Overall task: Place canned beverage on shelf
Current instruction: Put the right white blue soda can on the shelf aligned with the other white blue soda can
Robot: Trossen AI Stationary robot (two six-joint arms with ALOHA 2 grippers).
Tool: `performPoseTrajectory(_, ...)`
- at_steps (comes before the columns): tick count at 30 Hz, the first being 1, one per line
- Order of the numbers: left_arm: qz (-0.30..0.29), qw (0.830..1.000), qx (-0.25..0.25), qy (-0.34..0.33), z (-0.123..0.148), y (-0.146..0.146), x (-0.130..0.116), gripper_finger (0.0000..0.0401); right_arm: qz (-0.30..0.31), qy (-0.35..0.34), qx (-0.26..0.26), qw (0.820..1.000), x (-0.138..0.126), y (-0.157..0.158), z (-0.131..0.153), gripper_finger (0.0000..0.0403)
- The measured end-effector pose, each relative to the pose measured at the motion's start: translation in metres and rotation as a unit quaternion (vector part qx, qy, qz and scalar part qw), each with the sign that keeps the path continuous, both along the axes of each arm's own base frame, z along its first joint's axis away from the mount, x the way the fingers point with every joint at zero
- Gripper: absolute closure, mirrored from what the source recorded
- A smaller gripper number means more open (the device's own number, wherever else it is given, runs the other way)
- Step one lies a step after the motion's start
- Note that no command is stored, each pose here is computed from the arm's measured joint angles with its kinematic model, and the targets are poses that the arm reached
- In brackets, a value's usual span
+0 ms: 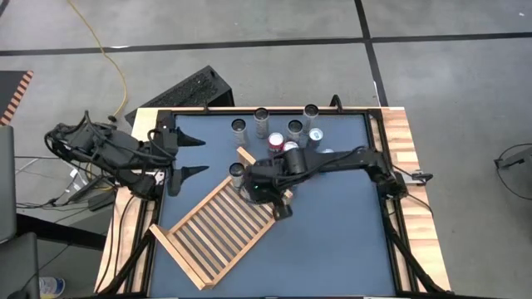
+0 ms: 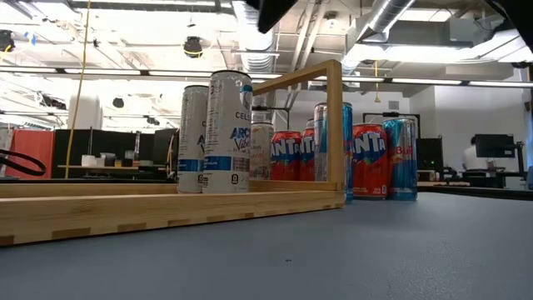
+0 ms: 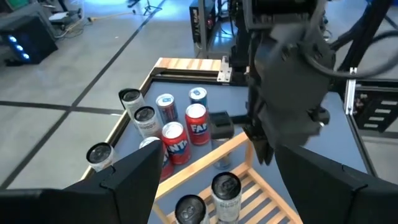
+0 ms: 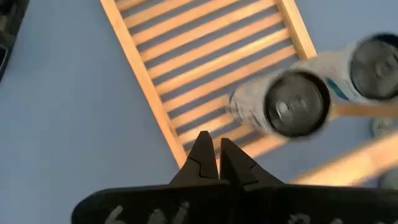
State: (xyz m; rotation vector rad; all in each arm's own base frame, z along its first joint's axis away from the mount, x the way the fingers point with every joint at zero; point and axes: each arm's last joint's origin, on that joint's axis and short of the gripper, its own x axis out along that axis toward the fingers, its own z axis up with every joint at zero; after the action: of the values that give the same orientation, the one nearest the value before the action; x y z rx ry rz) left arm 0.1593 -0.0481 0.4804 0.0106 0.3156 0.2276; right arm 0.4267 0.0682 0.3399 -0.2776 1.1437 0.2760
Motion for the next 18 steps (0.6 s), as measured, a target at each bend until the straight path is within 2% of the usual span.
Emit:
performPoseTrajectory(8,-0.002,1.0,0.009,0.015,-0.003,0.0,-0.001,0.0104,-0.012,0.008,-0.056,0.998,0.018,0.008,-0.029,0.0403)
performPoseTrajectory(18,-0.001,1.0,0.01,0.022,-0.004,0.001,-0.002,0.0104,-0.007,-0.003,-0.076,0.997,0.033,0.011,-0.047,0.0403)
